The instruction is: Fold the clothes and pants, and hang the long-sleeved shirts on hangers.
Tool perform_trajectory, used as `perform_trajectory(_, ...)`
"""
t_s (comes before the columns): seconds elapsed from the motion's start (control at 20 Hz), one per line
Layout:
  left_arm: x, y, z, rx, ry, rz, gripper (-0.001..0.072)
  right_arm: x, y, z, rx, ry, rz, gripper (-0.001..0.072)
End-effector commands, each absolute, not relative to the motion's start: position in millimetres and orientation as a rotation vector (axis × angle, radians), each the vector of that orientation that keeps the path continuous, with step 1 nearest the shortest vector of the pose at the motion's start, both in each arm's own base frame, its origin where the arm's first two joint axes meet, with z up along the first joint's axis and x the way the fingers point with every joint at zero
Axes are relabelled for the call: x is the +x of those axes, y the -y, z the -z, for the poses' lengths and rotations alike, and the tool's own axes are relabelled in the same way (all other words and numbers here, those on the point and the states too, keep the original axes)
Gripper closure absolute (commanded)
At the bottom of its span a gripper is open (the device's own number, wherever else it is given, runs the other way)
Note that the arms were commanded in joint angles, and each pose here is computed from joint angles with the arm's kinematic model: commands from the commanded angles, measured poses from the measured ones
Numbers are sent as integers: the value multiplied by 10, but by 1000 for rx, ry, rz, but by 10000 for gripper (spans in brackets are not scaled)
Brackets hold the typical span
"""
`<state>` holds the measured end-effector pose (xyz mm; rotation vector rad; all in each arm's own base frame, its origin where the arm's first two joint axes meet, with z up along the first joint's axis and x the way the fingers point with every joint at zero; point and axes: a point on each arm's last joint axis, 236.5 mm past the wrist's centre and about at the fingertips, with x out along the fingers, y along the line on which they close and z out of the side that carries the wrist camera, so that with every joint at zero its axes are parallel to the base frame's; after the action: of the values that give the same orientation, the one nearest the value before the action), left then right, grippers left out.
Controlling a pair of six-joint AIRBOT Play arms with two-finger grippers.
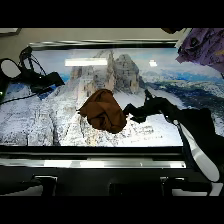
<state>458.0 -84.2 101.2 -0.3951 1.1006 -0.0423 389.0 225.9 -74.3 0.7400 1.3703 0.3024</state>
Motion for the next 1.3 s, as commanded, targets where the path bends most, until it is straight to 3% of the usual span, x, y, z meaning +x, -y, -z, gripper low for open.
perform_trajectory(0.0, 4571, 807, -1010, -393, -1105, 35, 32, 3946, -2473, 814, 741, -1329, -310, 284)
perform_trajectory(0.05, 4548, 753, -982, -380, -1117, 13, 31, 3967, -2471, 808, 740, -1319, -308, 429)
perform_trajectory(0.1, 4521, 662, -931, -363, -1131, -17, 30, 3988, -2454, 806, 731, -1309, -305, 626)
perform_trajectory(0.15, 4503, 579, -861, -363, -1144, -40, 29, 3986, -2433, 804, 711, -1305, -306, 685)
perform_trajectory(0.25, 4460, 464, -609, -432, -1181, -62, 33, 3972, -2376, 768, 668, -1299, -302, 686)
perform_trajectory(0.5, 4325, 1018, 268, -796, -1278, 153, 35, 3916, -2238, 622, 583, -1288, -287, 685)
perform_trajectory(0.8, 4324, 1409, 881, -860, -1336, 188, 46, 3786, -2237, 613, 558, -1335, -303, 685)
perform_trajectory(0.9, 4342, 1433, 962, -860, -1338, 178, 180, 3758, -2239, 619, 555, -1346, -306, 685)
perform_trajectory(1.05, 4416, 1441, 1039, -904, -1321, 153, 242, 3725, -2243, 623, 553, -1360, -309, 685)
perform_trajectory(1.25, 4554, 1396, 1045, -924, -1268, 126, 691, 3726, -2240, 576, 549, -1351, -314, 685)
